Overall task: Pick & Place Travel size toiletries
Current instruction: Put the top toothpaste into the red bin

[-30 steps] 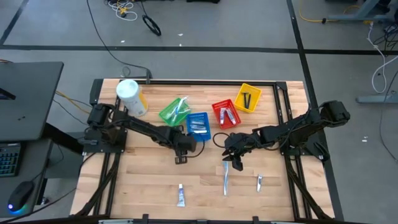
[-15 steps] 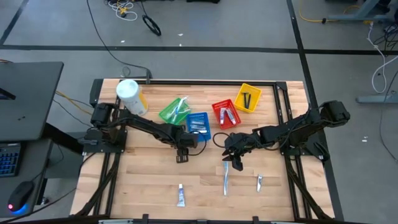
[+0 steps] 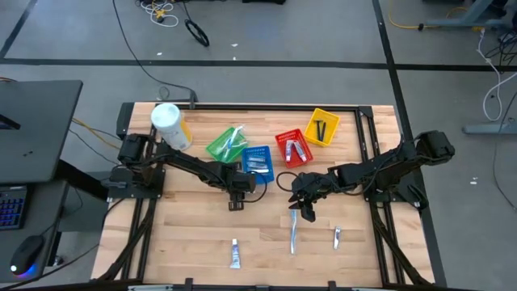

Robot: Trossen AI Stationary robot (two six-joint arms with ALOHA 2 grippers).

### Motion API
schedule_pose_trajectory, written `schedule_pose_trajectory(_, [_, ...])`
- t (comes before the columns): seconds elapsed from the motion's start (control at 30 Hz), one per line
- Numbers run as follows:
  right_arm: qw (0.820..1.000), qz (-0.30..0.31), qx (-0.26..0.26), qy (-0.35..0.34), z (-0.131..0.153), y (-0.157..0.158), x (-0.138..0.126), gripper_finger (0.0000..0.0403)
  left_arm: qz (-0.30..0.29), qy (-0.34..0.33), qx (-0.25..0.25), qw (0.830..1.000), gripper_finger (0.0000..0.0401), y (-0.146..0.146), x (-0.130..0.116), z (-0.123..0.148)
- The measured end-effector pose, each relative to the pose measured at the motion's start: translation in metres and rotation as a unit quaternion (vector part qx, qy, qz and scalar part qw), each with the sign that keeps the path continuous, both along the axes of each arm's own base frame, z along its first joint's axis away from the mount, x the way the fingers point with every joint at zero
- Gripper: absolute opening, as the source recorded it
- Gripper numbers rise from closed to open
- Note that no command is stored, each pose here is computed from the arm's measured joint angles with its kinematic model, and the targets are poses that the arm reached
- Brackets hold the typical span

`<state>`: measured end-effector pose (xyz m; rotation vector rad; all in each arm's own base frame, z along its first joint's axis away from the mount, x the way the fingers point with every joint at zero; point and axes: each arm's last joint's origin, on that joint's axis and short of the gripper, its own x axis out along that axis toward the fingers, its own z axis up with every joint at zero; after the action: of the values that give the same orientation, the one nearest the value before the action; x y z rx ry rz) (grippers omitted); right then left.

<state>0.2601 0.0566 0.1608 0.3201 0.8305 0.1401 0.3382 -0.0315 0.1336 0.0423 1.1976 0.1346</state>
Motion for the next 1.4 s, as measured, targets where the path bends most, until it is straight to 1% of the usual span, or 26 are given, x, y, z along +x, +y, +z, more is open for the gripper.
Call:
schedule_pose_trajectory(0.03, [1.0,0.0,0.0,0.0,0.0,0.0,0.0,0.0135,-0.003,-0.004,-0.002,1.0,0.0167,0.0,-0.002,-0.002])
schedule_pose_trajectory(0.13, [1.0,0.0,0.0,0.0,0.0,0.0,0.0,0.0135,0.013,-0.008,-0.007,1.0,0.0166,0.0,-0.004,-0.004])
schedule_pose_trajectory(0.2, [1.0,0.0,0.0,0.0,0.0,0.0,0.0,0.0135,0.016,-0.008,-0.009,1.0,0.0157,0.0,-0.004,-0.004])
schedule_pose_trajectory(0.4, [1.0,0.001,0.001,0.0,0.0,0.0,0.0,0.0135,0.021,-0.008,-0.022,0.999,0.0102,0.0,-0.004,-0.004])
schedule_pose_trajectory(0.5, [1.0,0.001,0.005,0.002,0.0,0.0,0.0,0.0135,0.023,-0.015,-0.035,0.999,0.0085,-0.001,-0.005,0.0])
schedule_pose_trajectory(0.6, [0.999,0.006,0.032,0.006,0.002,0.001,-0.001,0.0135,0.024,-0.021,-0.045,0.998,0.0079,-0.004,-0.009,0.009])
schedule_pose_trajectory(0.67, [0.999,0.012,0.045,0.002,0.007,0.002,-0.003,0.0135,0.024,-0.044,-0.051,0.997,0.0079,-0.007,-0.01,0.021])
schedule_pose_trajectory(0.83, [0.999,0.014,0.047,-0.01,0.025,-0.001,-0.015,0.0135,0.017,-0.104,-0.064,0.992,0.0078,-0.018,-0.015,0.051])
schedule_pose_trajectory(0.9, [0.999,0.015,0.034,-0.004,0.03,-0.003,-0.022,0.0135,0.016,-0.145,-0.063,0.987,0.0078,-0.02,-0.015,0.065])
schedule_pose_trajectory(0.97, [1.0,-0.004,0.013,0.01,0.034,-0.005,-0.031,0.0135,0.012,-0.187,-0.065,0.98,0.0079,-0.02,-0.013,0.077])
schedule_pose_trajectory(1.07, [0.999,-0.037,-0.017,0.029,0.038,-0.008,-0.042,0.0135,0.008,-0.239,-0.062,0.969,0.0081,-0.013,-0.006,0.086])
schedule_pose_trajectory(1.23, [0.996,-0.057,-0.057,0.044,0.043,-0.009,-0.057,0.0135,0.008,-0.325,-0.045,0.945,0.0082,0.01,0.007,0.101])
schedule_pose_trajectory(1.4, [0.992,-0.076,-0.089,0.045,0.05,-0.012,-0.069,0.0135,0.018,-0.389,-0.023,0.921,0.0082,0.04,0.014,0.113])
